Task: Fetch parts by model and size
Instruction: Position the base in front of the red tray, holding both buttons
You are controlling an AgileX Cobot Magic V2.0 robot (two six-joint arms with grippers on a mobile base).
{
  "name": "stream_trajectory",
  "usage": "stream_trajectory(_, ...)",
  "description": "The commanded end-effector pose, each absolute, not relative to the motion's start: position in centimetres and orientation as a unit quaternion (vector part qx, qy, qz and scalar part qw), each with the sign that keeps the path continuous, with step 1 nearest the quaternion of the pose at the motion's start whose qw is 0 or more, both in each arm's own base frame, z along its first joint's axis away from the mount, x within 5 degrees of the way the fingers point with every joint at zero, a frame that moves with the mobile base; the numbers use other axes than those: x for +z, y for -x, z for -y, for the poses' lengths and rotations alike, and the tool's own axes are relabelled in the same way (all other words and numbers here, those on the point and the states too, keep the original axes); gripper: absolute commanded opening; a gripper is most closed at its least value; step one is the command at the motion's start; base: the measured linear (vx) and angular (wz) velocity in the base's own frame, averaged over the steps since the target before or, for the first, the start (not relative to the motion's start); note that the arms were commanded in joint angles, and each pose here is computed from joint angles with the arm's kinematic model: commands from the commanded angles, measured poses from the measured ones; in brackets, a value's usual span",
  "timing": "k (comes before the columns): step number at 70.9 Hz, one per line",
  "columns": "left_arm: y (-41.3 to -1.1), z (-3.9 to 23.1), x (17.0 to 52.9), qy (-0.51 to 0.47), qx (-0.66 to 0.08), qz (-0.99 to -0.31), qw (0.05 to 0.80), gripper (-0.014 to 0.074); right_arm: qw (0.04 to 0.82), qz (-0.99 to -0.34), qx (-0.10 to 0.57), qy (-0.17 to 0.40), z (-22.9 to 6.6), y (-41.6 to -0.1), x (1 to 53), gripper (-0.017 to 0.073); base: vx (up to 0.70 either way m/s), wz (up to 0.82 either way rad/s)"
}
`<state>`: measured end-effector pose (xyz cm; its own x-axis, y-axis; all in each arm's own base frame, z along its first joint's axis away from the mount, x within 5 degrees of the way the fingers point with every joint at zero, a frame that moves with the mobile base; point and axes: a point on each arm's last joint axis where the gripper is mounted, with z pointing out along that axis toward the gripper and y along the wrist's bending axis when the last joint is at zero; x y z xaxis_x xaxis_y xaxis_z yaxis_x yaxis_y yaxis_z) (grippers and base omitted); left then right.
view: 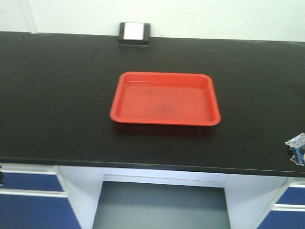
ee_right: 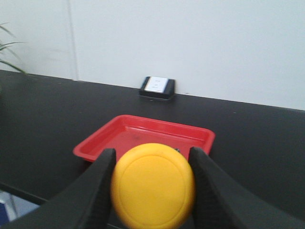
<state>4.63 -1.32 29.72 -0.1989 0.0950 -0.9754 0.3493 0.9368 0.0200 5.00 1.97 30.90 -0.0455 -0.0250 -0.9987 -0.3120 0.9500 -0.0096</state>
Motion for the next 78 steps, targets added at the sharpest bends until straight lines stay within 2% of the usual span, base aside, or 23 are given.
stream_trajectory(1, -4.78, 1.54, 31.19, -0.145, -0.117, -0.738, 0.648, -0.0007, 0.718, -0.68, 0.1, 0.107, -1.77, -4.96, 32.53, -0.0006, 0.12, -0.48)
stream_trajectory(23, -4.78, 1.54, 31.19, -0.145, -0.117, -0.738, 0.648, -0.0007, 0.718, -0.68, 0.1, 0.107, -1.77, -4.96, 32.53, -0.0006, 0.13, -0.25)
stream_trajectory(78, -4.78, 1.54, 31.19, -0.145, -0.117, -0.738, 0.648, -0.0007, 0.718, -0.68, 0.1, 0.107, -1.77, -4.96, 32.53, -0.0006, 0.12, 0.0)
